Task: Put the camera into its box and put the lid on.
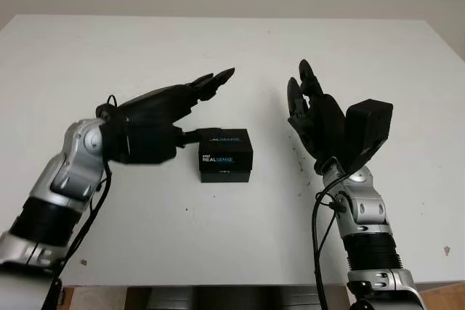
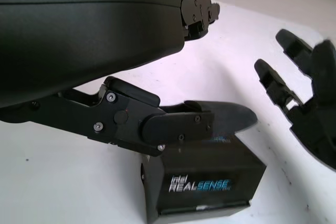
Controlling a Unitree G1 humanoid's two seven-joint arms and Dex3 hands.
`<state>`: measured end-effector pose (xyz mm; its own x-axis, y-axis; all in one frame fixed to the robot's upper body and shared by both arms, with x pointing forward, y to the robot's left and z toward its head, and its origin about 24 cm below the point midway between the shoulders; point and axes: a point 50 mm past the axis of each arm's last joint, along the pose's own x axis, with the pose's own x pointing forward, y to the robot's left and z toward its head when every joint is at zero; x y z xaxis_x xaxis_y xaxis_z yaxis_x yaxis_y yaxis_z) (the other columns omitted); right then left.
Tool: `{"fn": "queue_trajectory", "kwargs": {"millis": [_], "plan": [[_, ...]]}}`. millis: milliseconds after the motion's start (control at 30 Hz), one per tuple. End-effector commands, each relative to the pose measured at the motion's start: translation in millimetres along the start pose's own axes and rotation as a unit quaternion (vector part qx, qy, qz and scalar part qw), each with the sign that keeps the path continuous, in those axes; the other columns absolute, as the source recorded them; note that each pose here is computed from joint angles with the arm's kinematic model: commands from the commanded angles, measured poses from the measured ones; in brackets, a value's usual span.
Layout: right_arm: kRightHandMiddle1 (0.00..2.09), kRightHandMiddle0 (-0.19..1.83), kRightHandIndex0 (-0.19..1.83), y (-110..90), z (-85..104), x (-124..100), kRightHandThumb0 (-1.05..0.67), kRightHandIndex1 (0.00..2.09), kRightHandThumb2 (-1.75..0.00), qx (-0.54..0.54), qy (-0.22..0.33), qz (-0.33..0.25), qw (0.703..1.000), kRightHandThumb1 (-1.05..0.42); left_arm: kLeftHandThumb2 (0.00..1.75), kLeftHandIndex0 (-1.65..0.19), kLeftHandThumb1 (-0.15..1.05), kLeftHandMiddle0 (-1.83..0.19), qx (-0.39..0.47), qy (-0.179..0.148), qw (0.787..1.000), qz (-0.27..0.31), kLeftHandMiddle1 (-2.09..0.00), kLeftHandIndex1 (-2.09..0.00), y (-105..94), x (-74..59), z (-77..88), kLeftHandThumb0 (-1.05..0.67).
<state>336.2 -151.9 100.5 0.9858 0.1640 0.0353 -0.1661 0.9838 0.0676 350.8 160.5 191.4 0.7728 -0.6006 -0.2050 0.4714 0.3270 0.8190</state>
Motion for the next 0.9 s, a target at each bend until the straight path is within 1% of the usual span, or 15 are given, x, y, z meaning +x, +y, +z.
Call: {"fn": "queue_trajectory", "kwargs": {"millis": [0,67,167,300,433,467,600,667,733,867], "plan": [[0.05,-0.15,-0.16,-2.6,-0.5,-2.2,-0.61,0.05,-0.60,-0.002,0.000,-0.003,1.000,-1.05,0.24,0.11,1.05,0.07,0.005,0.005,1.000,-0.017,-0.06,-0.05,11.5,7.5,5.0,-0.97],[0.05,-0.15,-0.16,-2.7,-1.2,-2.7,-0.61,0.05,-0.60,0.000,0.000,-0.003,1.000,-1.05,0.17,0.12,1.05,0.06,0.016,0.020,0.999,-0.037,-0.06,-0.05,18.3,12.9,5.5,-1.03],[0.05,-0.15,-0.17,-2.7,-1.6,-2.8,-0.61,0.05,-0.60,0.003,0.001,-0.005,1.000,-1.05,0.08,0.12,1.00,0.07,0.032,0.035,0.997,-0.063,-0.05,-0.05,24.9,20.6,8.9,-1.04],[0.05,-0.15,-0.16,-2.4,-2.7,-2.6,-0.60,0.05,-0.60,0.002,0.000,-0.004,1.000,-1.05,0.05,0.16,0.97,0.13,-0.003,0.047,0.995,-0.089,-0.03,-0.03,29.7,26.8,8.8,-1.05],[0.05,-0.15,-0.16,-2.0,-3.4,-3.0,-0.60,0.06,-0.60,-0.005,0.001,-0.007,1.000,-1.05,0.05,0.19,0.97,0.16,-0.009,0.063,0.991,-0.115,-0.03,-0.03,33.3,30.4,9.6,-1.05],[0.06,-0.14,-0.15,-2.1,-3.7,-3.1,-0.60,0.06,-0.60,-0.006,0.000,-0.008,1.000,-1.05,0.05,0.19,0.96,0.17,-0.011,0.063,0.991,-0.121,-0.03,-0.03,33.9,30.8,9.8,-1.05],[0.06,-0.14,-0.15,-2.6,-3.9,-3.1,-0.59,0.06,-0.59,0.002,0.002,-0.014,1.000,-1.05,0.03,0.19,0.90,0.15,-0.001,0.061,0.987,-0.151,-0.05,-0.02,35.8,29.8,12.0,-0.95],[0.05,-0.15,-0.15,-2.9,-4.1,-3.2,-0.59,0.06,-0.59,0.002,0.003,-0.016,1.000,-1.05,0.03,0.19,0.88,0.18,0.012,0.058,0.985,-0.164,-0.04,-0.01,36.7,28.6,13.9,-0.90],[0.05,-0.14,-0.15,-3.0,-4.2,-3.4,-0.59,0.06,-0.58,0.000,0.004,-0.017,1.000,-1.05,0.04,0.19,0.87,0.19,0.024,0.053,0.983,-0.172,-0.01,0.00,36.6,26.5,15.1,-0.93],[0.05,-0.15,-0.15,-2.9,-3.4,-3.3,-0.59,0.06,-0.57,-0.001,0.005,-0.016,1.000,-1.05,0.06,0.19,0.89,0.19,0.045,0.060,0.981,-0.179,0.00,0.00,34.4,24.3,15.6,-0.97]]}}
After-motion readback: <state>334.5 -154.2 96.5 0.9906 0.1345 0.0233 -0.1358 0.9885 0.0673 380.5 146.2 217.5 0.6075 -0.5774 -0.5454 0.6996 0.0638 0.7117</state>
